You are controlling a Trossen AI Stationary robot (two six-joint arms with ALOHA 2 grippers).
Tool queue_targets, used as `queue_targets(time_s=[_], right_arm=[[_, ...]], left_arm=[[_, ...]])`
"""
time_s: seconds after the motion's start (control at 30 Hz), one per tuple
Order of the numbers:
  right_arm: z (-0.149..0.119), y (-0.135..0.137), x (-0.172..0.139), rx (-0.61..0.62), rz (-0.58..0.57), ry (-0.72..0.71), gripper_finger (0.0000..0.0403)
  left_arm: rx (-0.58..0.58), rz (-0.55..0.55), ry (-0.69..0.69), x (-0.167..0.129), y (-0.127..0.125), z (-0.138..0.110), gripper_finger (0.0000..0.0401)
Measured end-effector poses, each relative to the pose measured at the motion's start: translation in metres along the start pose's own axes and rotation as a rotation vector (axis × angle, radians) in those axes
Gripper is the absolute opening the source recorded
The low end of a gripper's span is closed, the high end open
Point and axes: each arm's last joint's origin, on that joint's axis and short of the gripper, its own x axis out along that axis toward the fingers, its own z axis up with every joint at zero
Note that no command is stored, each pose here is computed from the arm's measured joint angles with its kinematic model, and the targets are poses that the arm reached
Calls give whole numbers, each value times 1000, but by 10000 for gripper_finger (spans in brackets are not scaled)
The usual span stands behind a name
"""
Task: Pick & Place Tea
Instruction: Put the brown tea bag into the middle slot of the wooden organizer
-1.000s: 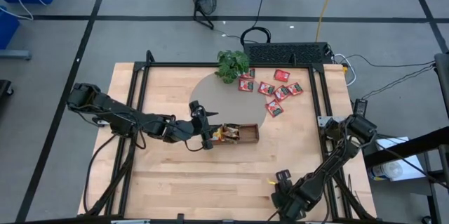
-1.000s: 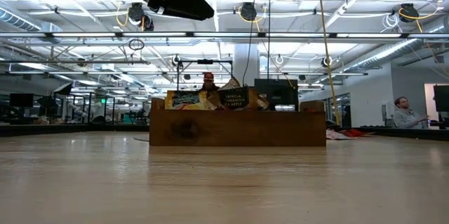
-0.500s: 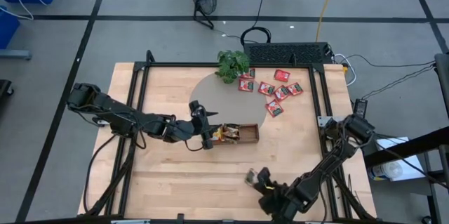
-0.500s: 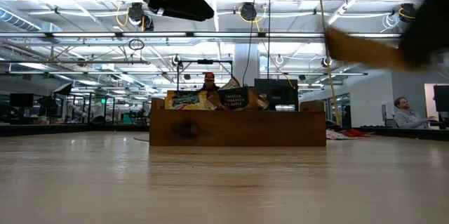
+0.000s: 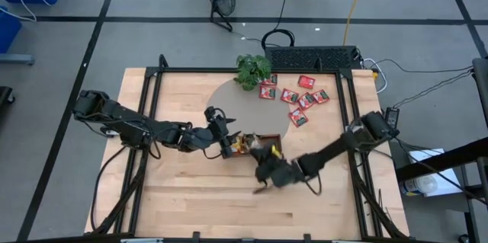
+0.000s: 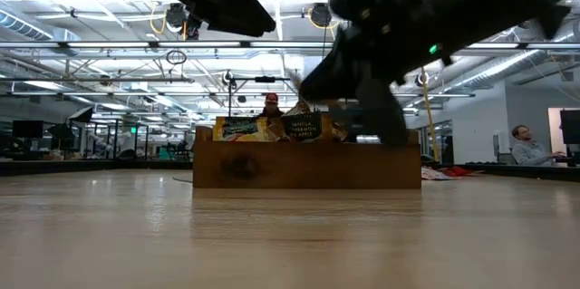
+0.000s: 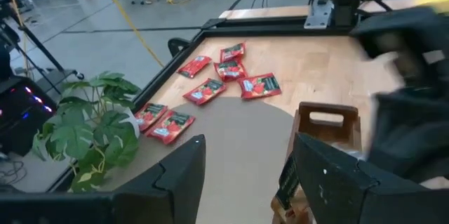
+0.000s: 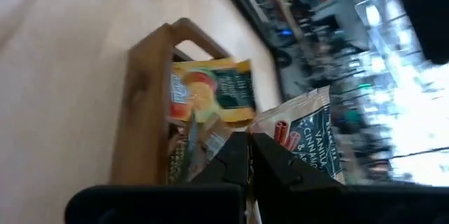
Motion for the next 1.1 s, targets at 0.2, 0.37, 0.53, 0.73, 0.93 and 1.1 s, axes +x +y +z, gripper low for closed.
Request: queue_targets(time_s=[0.2,0.37,0.53,0.73,0.93,1.1], right_arm=[[-19,-5,18,127,99,-9,0],[-16,-3,15,116,109,-28,14],[-16,-4,15,144,106,-31,53],[-10,-7,15,197,112,-88,118],[7,-17,7,194,14,-224,159],[21,-36,-15,228,-61,-236,163]], left_arm=[[-21,2,32,0,0,-4,216],[-6,4,50,0,0,-6,216],[-9,3,45,0,0,-5,216],[-9,4,45,0,0,-5,216],[-9,6,44,0,1,-5,216],[-13,8,46,1,2,-5,216]])
